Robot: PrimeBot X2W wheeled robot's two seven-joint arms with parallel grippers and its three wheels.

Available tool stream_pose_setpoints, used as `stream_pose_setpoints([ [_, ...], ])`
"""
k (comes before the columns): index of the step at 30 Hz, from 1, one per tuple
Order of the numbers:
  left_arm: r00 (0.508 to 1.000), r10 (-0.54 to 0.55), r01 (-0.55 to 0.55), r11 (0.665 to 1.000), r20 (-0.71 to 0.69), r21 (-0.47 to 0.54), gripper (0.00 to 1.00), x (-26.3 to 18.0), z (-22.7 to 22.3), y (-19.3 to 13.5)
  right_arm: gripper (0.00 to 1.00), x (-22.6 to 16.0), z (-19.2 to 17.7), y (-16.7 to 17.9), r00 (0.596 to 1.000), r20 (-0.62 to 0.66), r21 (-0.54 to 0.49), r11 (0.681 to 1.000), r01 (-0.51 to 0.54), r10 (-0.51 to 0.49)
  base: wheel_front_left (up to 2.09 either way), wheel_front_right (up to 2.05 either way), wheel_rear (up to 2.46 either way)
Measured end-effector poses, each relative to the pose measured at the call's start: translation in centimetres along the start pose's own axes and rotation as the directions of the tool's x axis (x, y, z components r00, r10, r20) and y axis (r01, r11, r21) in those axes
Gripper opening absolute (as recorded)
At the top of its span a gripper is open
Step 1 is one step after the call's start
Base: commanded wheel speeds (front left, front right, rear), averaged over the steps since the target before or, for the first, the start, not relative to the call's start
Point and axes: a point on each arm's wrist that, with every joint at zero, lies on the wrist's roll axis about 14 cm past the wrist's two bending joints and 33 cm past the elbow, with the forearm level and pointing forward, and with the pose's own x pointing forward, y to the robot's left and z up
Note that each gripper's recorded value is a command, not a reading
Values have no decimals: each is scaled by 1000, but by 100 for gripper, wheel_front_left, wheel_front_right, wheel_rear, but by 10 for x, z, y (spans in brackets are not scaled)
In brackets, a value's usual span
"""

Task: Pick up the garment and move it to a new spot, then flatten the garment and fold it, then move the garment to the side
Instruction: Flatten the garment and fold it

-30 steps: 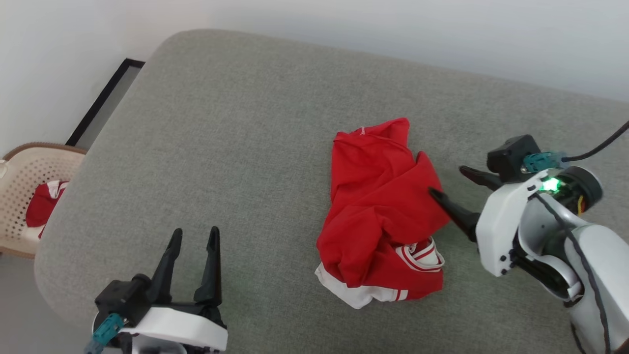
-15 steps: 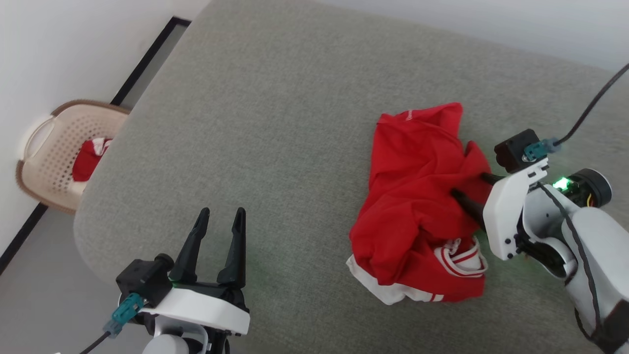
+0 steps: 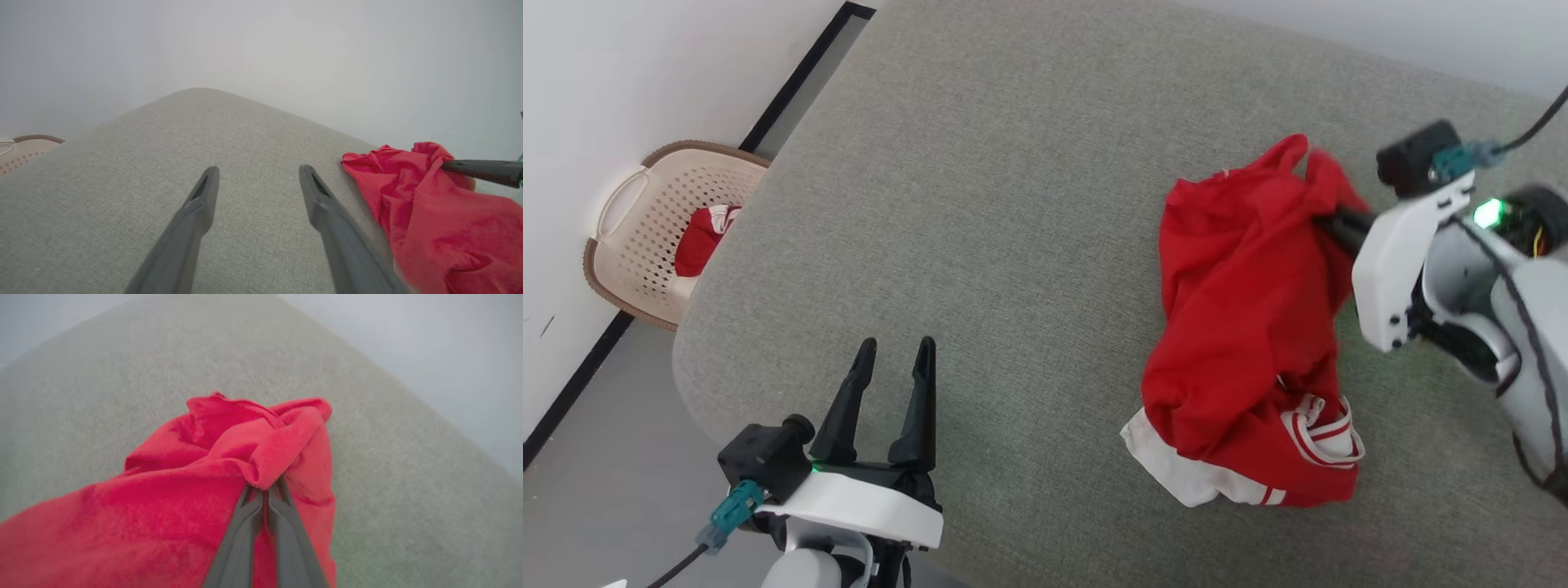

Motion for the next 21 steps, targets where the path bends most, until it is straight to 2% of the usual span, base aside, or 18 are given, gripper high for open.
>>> stream_pose_setpoints([
  [3, 1000, 7, -7, 1000, 1, -1, 100, -3, 0, 2, 0, 0, 37, 9, 997, 73, -59, 998, -27, 31, 0, 0, 0],
  [8, 1000, 22, -22, 1000, 4, -6, 100, -8, 2, 5, 0, 11, 62, 35, 990, 96, -128, 988, -87, 100, 0, 0, 0],
  [12, 999, 36, -36, 999, -1, -6, 100, -11, 1, 9, 0, 22, 73, 68, 980, 94, -178, 972, -156, 174, 0, 0, 0],
  [16, 999, 44, -44, 999, -3, -12, 100, -11, 0, 11, 0, 34, 64, 95, 971, 51, -190, 957, -220, 233, 0, 0, 0],
  [17, 999, 46, -46, 999, -1, -16, 100, -11, 1, 11, 11, 37, 60, 98, 971, 33, -193, 955, -226, 237, 0, 0, 0],
  [18, 999, 46, -46, 999, 0, -21, 100, -11, 1, 11, 40, 39, 56, 101, 970, 18, -197, 952, -233, 241, 0, 0, 0],
  [19, 999, 47, -47, 999, 0, -21, 100, -11, 1, 11, 100, 41, 55, 105, 969, 17, -198, 950, -240, 248, 0, 0, 0],
  [21, 999, 46, -46, 999, 1, -24, 100, -11, 1, 10, 100, 43, 55, 108, 967, 19, -193, 950, -245, 253, 0, 0, 0],
])
